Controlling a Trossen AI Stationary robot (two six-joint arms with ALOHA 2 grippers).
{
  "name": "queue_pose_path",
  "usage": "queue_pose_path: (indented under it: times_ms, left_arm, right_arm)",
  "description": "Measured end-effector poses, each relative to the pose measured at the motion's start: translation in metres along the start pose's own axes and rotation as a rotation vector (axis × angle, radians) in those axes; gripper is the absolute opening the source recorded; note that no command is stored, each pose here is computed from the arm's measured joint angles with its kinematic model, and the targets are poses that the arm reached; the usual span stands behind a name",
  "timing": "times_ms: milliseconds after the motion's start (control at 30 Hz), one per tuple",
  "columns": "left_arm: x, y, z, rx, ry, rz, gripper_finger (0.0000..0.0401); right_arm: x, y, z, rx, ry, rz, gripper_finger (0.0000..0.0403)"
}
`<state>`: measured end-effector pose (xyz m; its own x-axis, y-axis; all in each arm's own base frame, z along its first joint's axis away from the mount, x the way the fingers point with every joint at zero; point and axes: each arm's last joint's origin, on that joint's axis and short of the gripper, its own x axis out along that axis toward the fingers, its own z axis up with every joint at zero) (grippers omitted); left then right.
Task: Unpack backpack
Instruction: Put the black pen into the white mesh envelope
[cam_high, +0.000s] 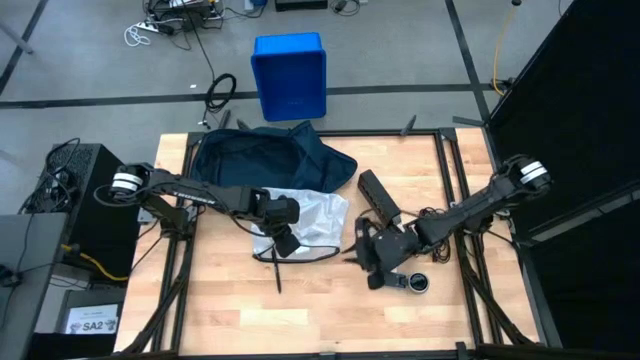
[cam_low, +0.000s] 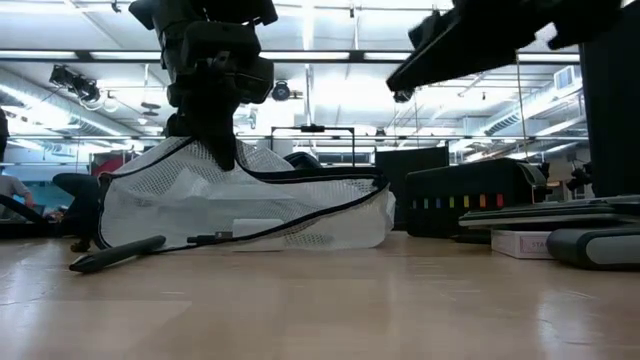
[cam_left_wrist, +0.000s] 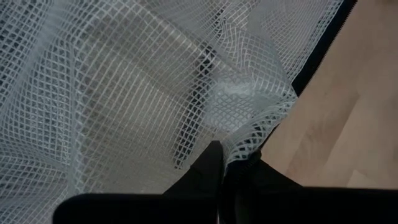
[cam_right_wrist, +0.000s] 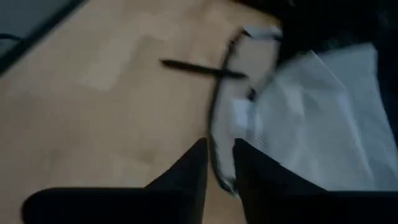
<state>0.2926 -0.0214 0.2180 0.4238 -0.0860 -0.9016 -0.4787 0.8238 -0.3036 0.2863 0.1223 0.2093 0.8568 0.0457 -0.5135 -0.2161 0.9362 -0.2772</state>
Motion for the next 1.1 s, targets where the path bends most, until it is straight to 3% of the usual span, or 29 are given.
queue_pose_path:
  times_ms: [67, 233, 367, 567, 700, 800, 900, 1033, 1100]
  left_arm:
    - [0.000, 0.000, 0.000, 0.000, 0.000, 0.000, 0.0000]
    - [0.000, 0.000, 0.001, 0.000, -0.006, -0.005, 0.0000]
    - [0.000, -0.001, 0.001, 0.000, -0.007, -0.005, 0.0000]
    - [0.000, -0.001, 0.001, 0.000, -0.008, -0.006, 0.0000]
    - [0.000, -0.001, 0.001, 0.000, -0.010, -0.006, 0.0000]
    - [0.000, -0.001, 0.001, 0.000, -0.010, -0.007, 0.0000]
    - [0.000, -0.001, 0.001, 0.000, -0.011, -0.007, 0.0000]
    - [0.000, -0.001, 0.001, 0.000, -0.011, -0.008, 0.0000]
    - [0.000, -0.001, 0.001, 0.000, -0.011, -0.007, 0.0000]
  right_arm:
    - [0.009, 0.008, -0.001, -0.071, 0.023, -0.008, 0.0103]
    - [0.036, 0.017, -0.009, -0.187, 0.174, -0.183, 0.0205]
    - [0.054, 0.016, -0.012, -0.196, 0.221, -0.235, 0.0277]
    - [0.074, 0.013, -0.027, -0.213, 0.347, -0.243, 0.0311]
    - [0.085, 0.013, -0.036, -0.234, 0.396, -0.283, 0.0288]
    - [0.086, 0.012, -0.034, -0.254, 0.391, -0.329, 0.0245]
    - [0.087, 0.011, -0.032, -0.249, 0.372, -0.332, 0.0168]
    - [0.087, 0.011, -0.026, -0.239, 0.354, -0.332, 0.0033]
    - [0.087, 0.011, -0.023, -0.229, 0.348, -0.332, 0.0013]
